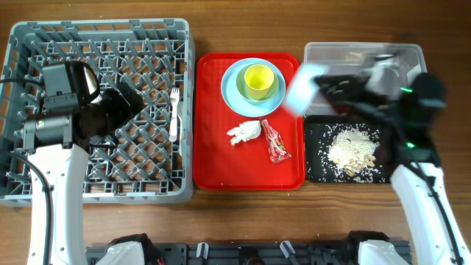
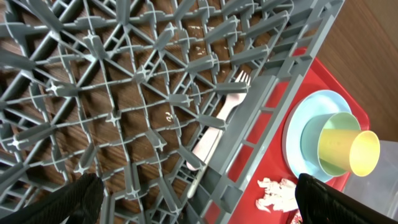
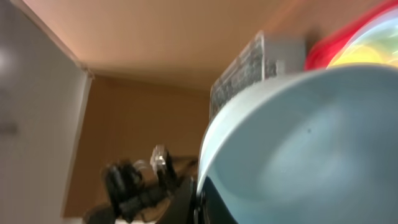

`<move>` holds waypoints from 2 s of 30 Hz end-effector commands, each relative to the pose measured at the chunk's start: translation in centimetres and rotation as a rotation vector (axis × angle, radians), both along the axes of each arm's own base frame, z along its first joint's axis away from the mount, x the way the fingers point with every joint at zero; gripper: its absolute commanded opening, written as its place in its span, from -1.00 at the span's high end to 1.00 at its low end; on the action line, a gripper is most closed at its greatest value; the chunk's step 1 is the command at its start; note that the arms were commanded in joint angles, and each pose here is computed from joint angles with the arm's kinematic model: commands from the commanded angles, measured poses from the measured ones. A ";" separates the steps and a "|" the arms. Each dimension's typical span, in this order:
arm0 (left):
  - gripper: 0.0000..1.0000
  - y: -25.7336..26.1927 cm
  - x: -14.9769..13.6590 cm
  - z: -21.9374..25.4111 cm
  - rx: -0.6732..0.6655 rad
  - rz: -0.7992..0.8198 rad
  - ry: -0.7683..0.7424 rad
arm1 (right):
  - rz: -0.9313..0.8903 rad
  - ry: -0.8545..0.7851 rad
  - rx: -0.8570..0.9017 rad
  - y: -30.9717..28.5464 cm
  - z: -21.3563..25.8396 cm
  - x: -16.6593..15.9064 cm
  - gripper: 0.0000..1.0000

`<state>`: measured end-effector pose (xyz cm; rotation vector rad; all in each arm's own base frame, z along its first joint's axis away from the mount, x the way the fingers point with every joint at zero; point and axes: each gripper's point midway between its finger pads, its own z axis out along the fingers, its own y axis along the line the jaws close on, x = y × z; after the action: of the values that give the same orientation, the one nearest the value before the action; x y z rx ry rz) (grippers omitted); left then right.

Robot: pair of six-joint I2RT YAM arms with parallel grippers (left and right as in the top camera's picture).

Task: Sort waste into correct bins and load items into the dishwasher rack
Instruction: 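Bring the empty blue bowl back and set it on the red tray, then grasp the crumpled tissue with the right gripper and drop it in the clear bin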

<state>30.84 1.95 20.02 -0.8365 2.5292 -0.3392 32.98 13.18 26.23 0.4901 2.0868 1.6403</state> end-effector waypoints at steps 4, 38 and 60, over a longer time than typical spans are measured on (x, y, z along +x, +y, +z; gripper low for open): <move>-1.00 0.1 0.3 0.7 -0.005 0.004 -0.021 | 0.066 -0.242 -0.653 8.3 -2.9 -2.6 0.91; -1.00 0.1 0.3 0.7 -0.004 0.004 -0.021 | 0.143 -0.192 -0.932 13.3 -10.0 -3.7 0.05; -1.00 0.1 0.3 0.7 -0.004 0.004 -0.021 | 0.079 0.172 -1.082 9.9 -22.9 -0.9 0.00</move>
<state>30.85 1.96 20.03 -0.8363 2.5288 -0.3390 31.95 22.60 4.77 0.1156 2.7018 0.3017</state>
